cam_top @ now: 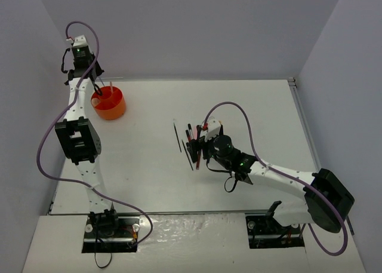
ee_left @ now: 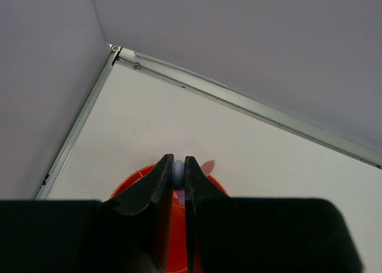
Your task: Organize the makeup
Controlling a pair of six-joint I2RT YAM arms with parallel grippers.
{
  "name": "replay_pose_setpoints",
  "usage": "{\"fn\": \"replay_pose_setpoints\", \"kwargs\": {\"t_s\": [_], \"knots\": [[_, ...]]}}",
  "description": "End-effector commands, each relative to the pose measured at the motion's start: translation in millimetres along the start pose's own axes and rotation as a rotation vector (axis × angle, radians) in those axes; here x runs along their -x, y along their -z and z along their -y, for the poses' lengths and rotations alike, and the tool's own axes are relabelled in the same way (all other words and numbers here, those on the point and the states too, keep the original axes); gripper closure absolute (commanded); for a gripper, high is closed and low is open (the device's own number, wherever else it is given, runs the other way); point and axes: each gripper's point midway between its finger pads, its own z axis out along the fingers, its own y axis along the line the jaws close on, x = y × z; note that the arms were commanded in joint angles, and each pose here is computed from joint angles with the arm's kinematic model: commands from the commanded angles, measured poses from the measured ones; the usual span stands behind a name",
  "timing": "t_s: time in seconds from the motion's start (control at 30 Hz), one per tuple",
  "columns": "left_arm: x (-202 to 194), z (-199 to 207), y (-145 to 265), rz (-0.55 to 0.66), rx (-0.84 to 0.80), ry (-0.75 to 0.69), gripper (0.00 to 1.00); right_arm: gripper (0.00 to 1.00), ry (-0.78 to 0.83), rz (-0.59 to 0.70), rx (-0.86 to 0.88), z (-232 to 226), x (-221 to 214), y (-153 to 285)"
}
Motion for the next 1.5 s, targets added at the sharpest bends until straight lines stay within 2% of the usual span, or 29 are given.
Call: {"fn": "replay_pose_setpoints", "kwargs": {"t_s": [0.0,0.13,0.57,0.73,0.87,0.97,1.2,1.47], "knots": [[50,9,13,0.133,-0.081,-0.022,1.00,0.00,-0.031,0.077,0.029,-5,21,-5],[53,8,6,0.156,-0.110,0.000,1.00,0.00,-0.028,0.062,0.027,-4,17,-8],[13,0,-14,0.077,-0.094,-0.039,1.00,0.00,-0.029,0.063,0.033,-5,17,-8],[7,-1,-14,0.064,-0.094,-0.044,0.87,0.00,-0.030,0.064,0.032,-4,18,-7],[9,-2,-9,0.068,-0.092,-0.047,0.71,0.00,-0.028,0.065,0.033,-4,19,-6],[8,-3,-5,0.066,-0.090,-0.050,0.66,0.00,-0.030,0.068,0.032,-4,20,-5],[22,3,23,0.098,-0.110,-0.012,0.60,0.02,-0.044,0.083,-0.009,3,38,1],[53,7,109,0.208,-0.139,0.047,0.56,0.09,-0.059,0.074,-0.078,21,48,9]]}}
